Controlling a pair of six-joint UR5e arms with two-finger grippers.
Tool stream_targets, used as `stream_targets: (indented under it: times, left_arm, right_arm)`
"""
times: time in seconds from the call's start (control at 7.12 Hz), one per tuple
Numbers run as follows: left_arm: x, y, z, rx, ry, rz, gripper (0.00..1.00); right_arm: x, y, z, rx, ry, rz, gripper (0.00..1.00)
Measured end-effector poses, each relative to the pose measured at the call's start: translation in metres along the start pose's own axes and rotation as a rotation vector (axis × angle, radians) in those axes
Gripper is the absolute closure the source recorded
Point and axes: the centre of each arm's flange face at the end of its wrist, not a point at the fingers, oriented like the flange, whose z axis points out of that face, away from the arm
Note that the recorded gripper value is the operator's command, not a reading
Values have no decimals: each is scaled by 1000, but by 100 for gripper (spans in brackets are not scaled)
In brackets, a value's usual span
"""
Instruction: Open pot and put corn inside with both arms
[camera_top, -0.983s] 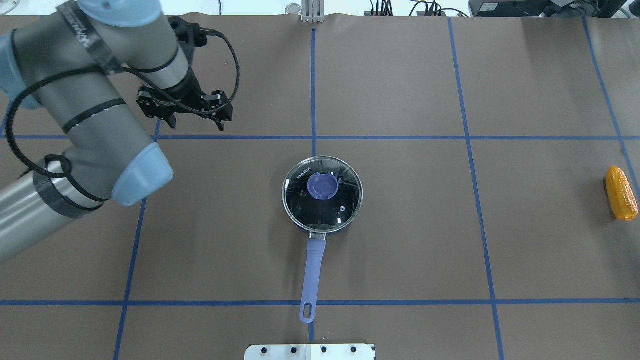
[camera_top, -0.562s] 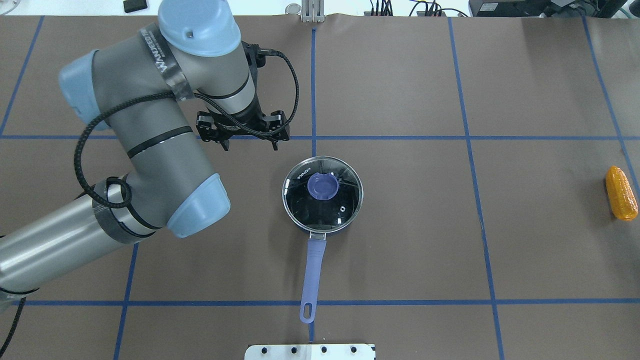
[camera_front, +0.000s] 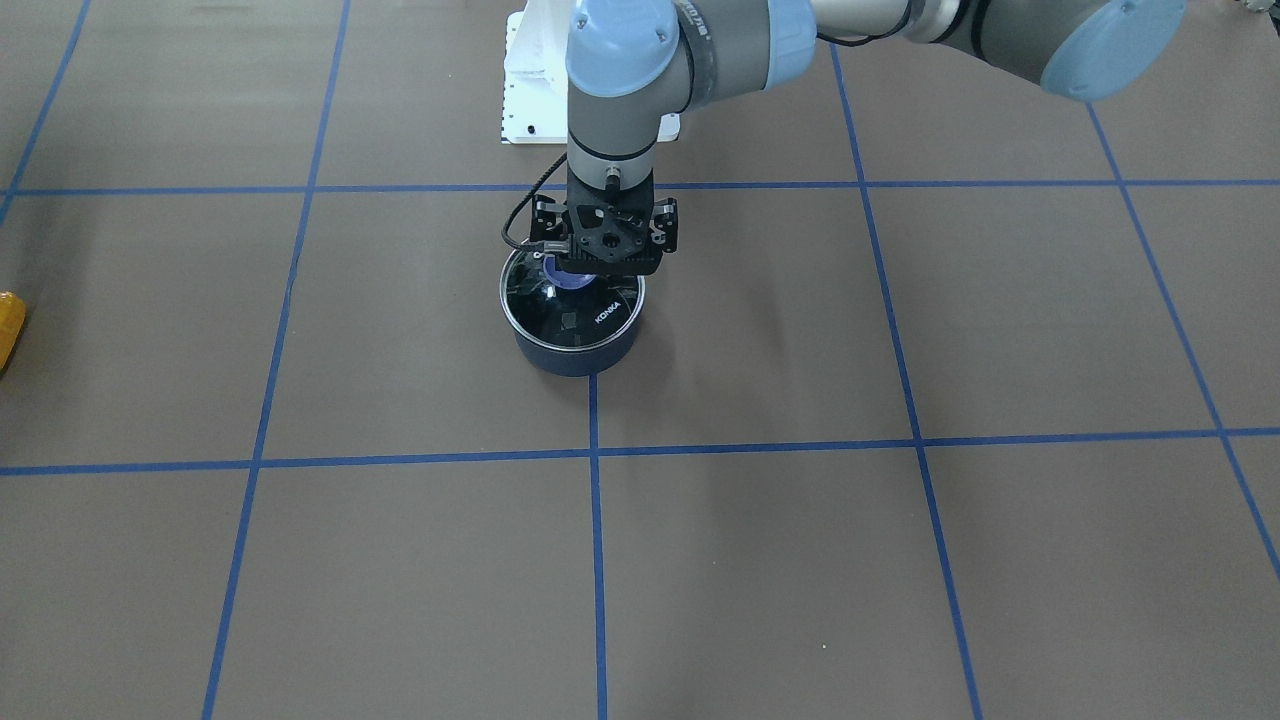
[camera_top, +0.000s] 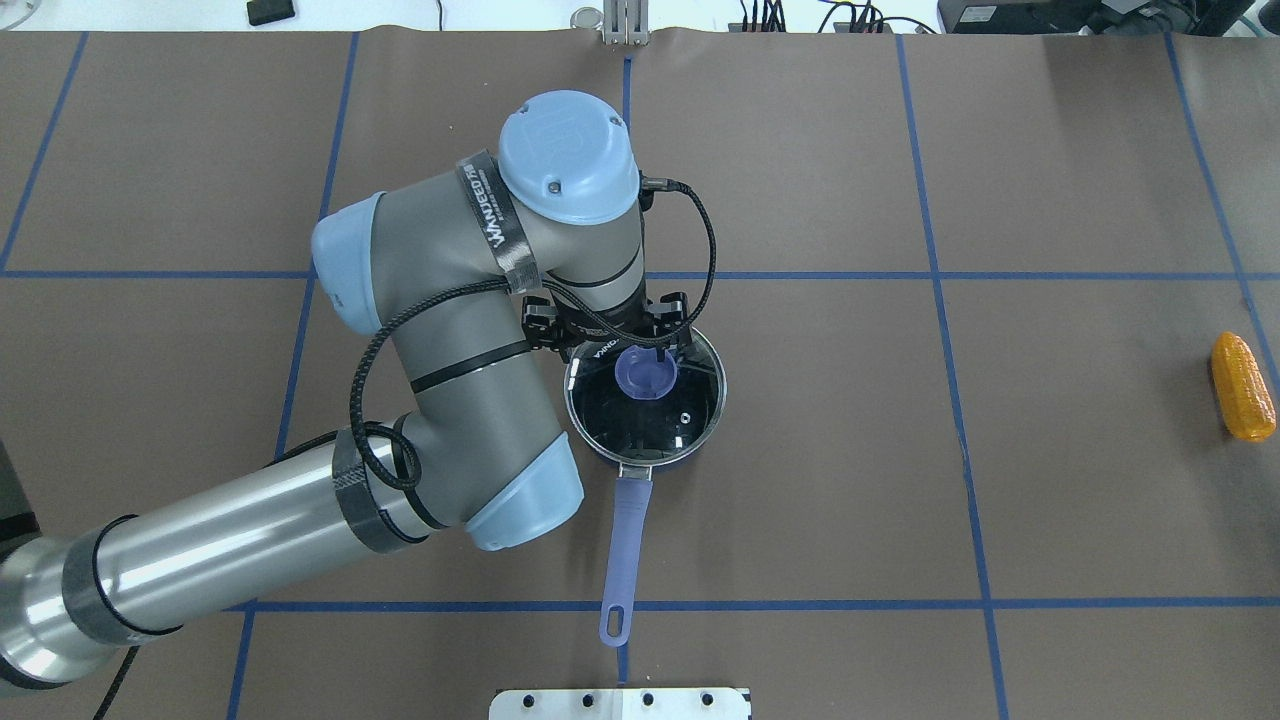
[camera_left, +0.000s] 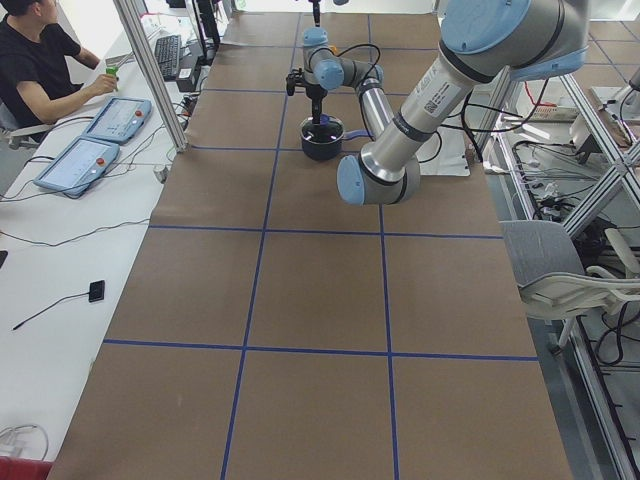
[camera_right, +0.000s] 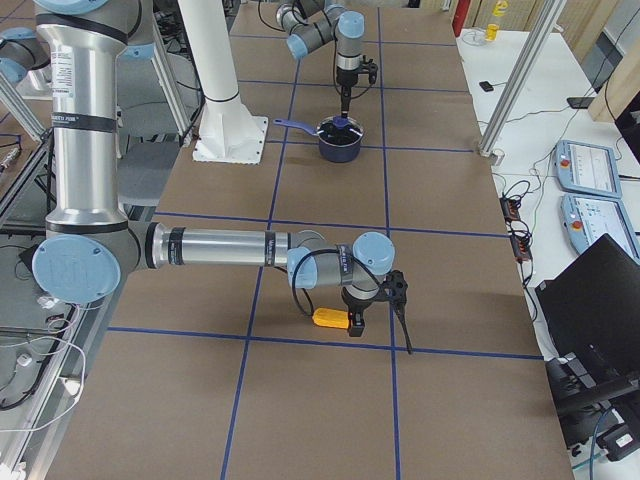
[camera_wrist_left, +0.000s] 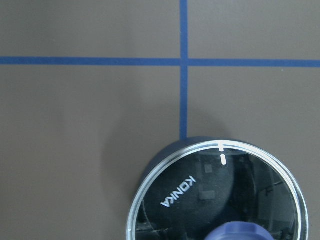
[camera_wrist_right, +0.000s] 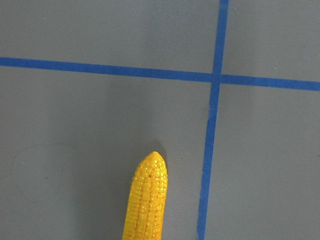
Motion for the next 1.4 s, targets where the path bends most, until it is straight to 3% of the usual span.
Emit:
stream_targets:
  times: [0.42,0.7,1.12,1.4]
  left_arm:
    - [27,9,16,-13,1,5,1]
    - [31,8,29,-13,16,5,6]
    - [32,8,28,-11,24,6,32]
    - [32,10,23,-8,29,7,42]
  right_arm:
    - [0,1,2,-5,-13,2,0]
    - [1,1,2,-5,-11,1,0]
    - [1,1,4,-8,-10,-1,0]
    - [1,1,5,-11,-9,-5,0]
